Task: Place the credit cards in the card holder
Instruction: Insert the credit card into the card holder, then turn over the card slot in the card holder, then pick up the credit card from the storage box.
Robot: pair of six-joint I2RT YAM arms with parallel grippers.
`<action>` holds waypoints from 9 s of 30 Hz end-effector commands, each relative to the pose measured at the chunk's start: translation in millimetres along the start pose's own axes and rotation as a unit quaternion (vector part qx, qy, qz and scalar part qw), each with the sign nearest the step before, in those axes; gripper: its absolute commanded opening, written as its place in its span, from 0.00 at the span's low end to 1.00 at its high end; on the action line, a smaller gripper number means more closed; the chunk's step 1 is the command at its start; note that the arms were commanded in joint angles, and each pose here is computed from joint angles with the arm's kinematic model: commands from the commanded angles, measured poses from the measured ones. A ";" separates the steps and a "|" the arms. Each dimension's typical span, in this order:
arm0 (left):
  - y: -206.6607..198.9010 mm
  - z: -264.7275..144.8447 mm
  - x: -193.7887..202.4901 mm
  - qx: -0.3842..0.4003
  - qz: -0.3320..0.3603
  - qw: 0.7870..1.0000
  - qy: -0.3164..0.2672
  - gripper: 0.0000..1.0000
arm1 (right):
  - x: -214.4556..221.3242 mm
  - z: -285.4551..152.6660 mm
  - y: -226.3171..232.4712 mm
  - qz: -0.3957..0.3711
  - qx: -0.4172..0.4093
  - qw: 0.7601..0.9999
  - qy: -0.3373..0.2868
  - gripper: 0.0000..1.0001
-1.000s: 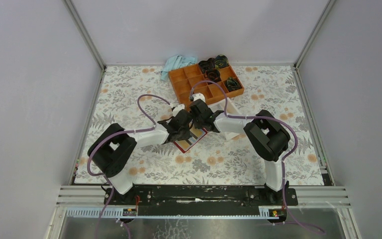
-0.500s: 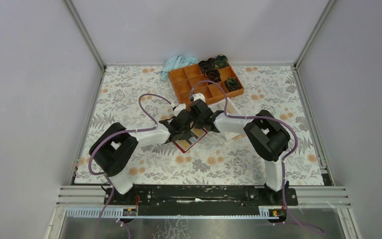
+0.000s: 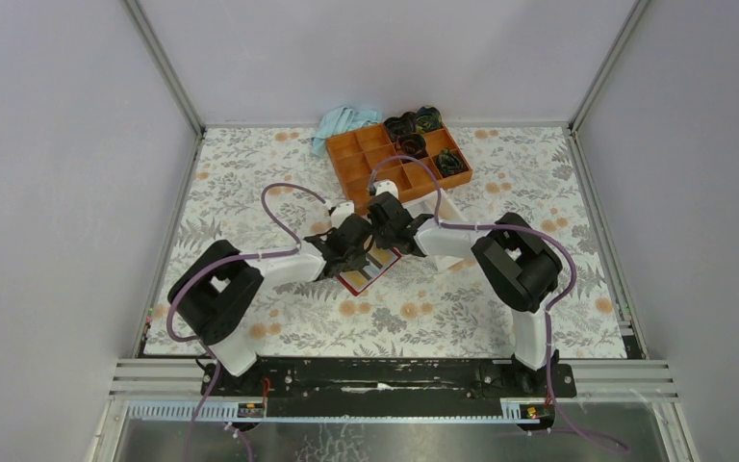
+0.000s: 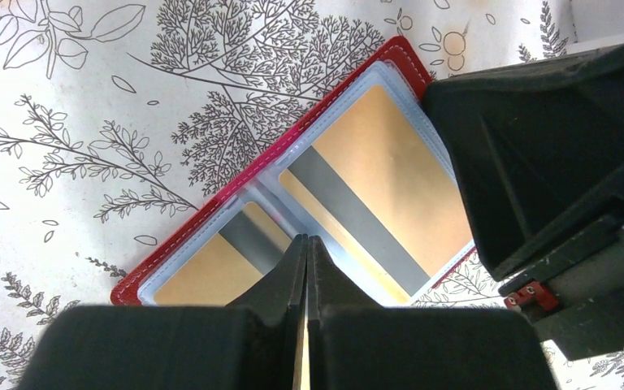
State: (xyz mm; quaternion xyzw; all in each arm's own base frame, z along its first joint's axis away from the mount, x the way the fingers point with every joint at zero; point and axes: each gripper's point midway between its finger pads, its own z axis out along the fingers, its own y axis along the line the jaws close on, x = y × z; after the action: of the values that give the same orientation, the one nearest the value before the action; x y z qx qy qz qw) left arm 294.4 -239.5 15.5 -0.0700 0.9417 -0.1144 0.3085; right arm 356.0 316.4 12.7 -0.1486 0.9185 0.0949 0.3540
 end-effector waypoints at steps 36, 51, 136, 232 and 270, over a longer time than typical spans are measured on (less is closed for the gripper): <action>39.7 -58.1 -39.9 -0.020 -0.045 0.991 -0.121 0.04 | -15.1 -53.6 6.1 -0.009 0.026 0.999 -0.045 0.43; 59.3 -55.8 4.8 -0.015 -0.075 0.994 -0.083 0.01 | -2.3 -58.0 41.6 0.005 -0.038 0.999 -0.026 0.43; 68.6 -39.8 29.9 -0.030 -0.064 0.996 -0.052 0.00 | -4.7 -112.9 126.0 0.128 -0.316 0.938 -0.062 0.30; 77.8 -47.6 16.0 -0.050 -0.059 0.995 -0.055 0.00 | -70.6 -100.1 36.8 0.094 -0.128 0.983 -0.097 0.50; 74.1 -42.2 11.3 -0.029 -0.069 0.996 -0.050 0.09 | -75.3 -58.7 -133.8 0.119 -0.008 0.993 -0.018 0.73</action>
State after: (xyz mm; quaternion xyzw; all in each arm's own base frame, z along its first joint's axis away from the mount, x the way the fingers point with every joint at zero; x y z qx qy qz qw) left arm 248.4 -160.2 21.9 -0.1530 0.9230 -0.1002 0.3385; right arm 407.5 183.7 83.3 -0.0298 0.9295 0.1236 0.3461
